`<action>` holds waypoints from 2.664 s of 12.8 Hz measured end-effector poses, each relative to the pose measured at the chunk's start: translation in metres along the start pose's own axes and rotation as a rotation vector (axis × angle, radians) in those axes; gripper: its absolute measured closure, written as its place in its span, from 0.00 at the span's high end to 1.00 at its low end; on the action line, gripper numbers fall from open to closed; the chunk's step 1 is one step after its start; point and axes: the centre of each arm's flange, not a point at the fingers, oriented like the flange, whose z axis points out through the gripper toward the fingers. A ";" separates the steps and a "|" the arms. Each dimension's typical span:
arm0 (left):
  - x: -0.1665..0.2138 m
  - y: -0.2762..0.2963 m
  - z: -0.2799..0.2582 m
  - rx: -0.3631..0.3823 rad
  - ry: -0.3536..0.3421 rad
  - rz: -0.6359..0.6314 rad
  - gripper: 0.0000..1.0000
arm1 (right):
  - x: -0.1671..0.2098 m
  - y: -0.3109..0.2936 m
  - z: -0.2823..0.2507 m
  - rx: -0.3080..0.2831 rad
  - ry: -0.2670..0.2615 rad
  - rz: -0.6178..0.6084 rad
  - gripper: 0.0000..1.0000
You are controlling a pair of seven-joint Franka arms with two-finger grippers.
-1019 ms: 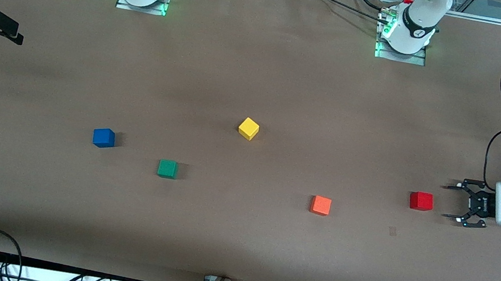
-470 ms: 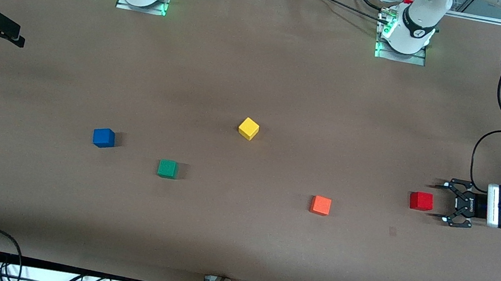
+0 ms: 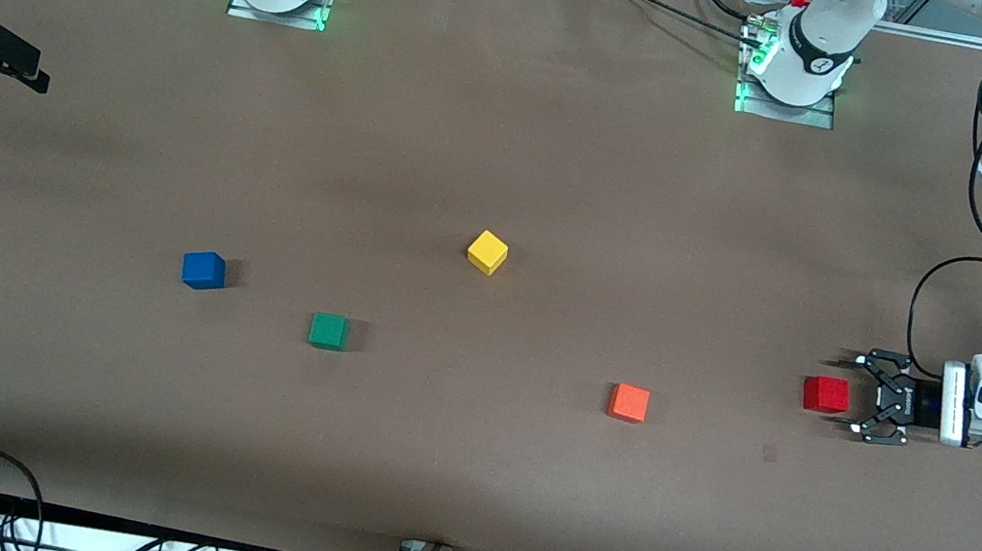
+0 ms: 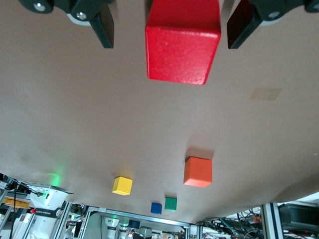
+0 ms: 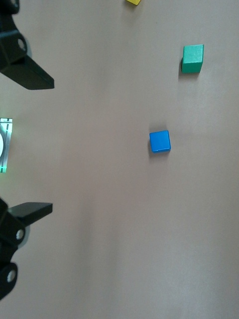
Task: Pass red block to right arm, stack on blue
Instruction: 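Move the left gripper down to the red cube, then close the left gripper on the red cube, then lift the red cube with the left gripper while the right gripper approaches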
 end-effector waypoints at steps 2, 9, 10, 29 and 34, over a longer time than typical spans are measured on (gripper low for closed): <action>-0.006 0.000 0.008 0.004 0.024 0.014 1.00 | 0.000 0.000 0.000 0.000 0.000 0.000 1.00; -0.009 -0.001 0.013 0.019 0.058 0.017 0.91 | 0.000 0.000 0.000 0.000 0.000 0.000 1.00; -0.010 -0.002 0.017 0.025 0.079 0.015 0.78 | 0.000 0.000 0.000 0.000 0.000 0.000 1.00; 0.387 -0.024 0.492 0.028 0.865 -0.264 0.56 | 0.053 -0.050 0.088 0.300 -0.124 -0.035 1.00; 0.477 -0.006 0.522 0.116 0.769 -0.223 0.56 | 0.081 -0.083 0.122 0.634 -0.140 -0.006 1.00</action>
